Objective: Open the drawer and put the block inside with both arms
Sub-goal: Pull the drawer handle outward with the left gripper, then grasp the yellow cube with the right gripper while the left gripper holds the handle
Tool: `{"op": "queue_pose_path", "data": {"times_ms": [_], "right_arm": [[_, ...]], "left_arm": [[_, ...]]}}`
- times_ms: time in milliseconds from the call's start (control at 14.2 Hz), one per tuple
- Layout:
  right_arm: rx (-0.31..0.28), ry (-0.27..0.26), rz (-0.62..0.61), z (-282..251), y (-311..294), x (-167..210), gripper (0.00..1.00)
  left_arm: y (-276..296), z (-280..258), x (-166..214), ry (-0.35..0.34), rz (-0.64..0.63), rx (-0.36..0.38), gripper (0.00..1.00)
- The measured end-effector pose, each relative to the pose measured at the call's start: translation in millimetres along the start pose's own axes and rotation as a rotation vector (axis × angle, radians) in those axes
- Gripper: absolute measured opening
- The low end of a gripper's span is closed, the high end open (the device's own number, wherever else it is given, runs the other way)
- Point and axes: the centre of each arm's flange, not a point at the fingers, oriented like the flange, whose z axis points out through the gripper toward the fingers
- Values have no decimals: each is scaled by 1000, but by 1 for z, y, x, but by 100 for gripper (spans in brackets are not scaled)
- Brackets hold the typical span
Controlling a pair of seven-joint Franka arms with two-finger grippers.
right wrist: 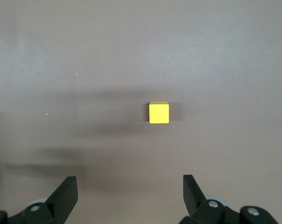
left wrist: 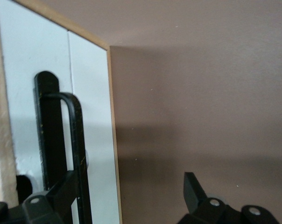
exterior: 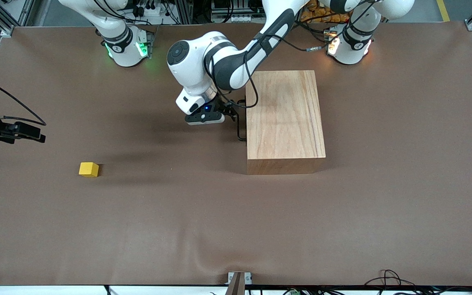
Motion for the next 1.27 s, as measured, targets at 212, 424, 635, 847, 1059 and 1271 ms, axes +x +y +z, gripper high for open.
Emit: {"op": "queue_pose_path", "data": {"times_ms": [212, 424, 635, 847, 1059, 1271], "right_arm": [[-11, 2, 9, 0, 7, 0, 100], [-31, 18, 38, 3, 29, 3, 100], [-30, 12, 66, 21, 50, 11, 100], [-56, 2, 63, 33, 54, 17, 100], [-65, -2, 62, 38, 56, 19, 100], [-69, 11, 56, 59, 56, 33, 100]], "left_arm": [[1, -1, -3, -1, -63, 4, 100], [1, -1, -3, -1, -173, 4, 100], [1, 0, -3, -7, -245, 5, 100], [0, 4, -1, -9, -257, 12, 100], [-4, 11, 6, -5, -206, 25, 100], [-5, 13, 6, -9, -141, 33, 100]]}}
